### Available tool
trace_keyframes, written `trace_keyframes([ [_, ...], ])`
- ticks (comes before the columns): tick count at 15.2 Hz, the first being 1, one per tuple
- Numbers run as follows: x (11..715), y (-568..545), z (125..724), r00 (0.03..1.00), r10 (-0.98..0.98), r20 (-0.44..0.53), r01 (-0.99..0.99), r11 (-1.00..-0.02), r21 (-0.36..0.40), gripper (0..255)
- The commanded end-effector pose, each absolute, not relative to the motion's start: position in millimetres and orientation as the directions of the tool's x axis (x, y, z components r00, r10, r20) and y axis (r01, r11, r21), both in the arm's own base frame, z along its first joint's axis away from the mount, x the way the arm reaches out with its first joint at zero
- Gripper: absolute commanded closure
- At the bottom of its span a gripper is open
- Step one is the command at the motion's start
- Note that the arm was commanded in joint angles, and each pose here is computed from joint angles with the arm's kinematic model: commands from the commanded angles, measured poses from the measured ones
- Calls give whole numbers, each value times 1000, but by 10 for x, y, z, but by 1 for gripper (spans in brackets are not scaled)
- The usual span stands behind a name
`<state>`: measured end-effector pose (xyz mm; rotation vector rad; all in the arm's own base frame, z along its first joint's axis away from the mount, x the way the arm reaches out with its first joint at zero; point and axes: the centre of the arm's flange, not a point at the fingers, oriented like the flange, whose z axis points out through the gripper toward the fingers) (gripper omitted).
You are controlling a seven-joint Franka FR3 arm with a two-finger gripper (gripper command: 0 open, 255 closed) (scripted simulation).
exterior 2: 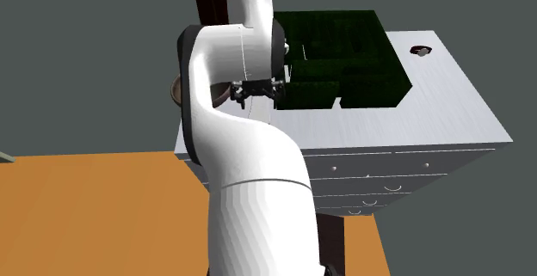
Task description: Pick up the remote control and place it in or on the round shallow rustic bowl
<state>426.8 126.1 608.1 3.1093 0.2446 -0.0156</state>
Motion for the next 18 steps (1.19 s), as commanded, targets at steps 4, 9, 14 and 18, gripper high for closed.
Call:
trace_keyframes([
  [4,4299,1269,5776,987,160,-11,160,-987,20,0],
  [9,4299,1268,5746,987,160,-11,160,-987,20,0],
  [14,4319,1251,5731,987,160,-11,160,-987,20,255],
  [18,4342,1237,5740,987,160,-11,160,-987,20,255],
])
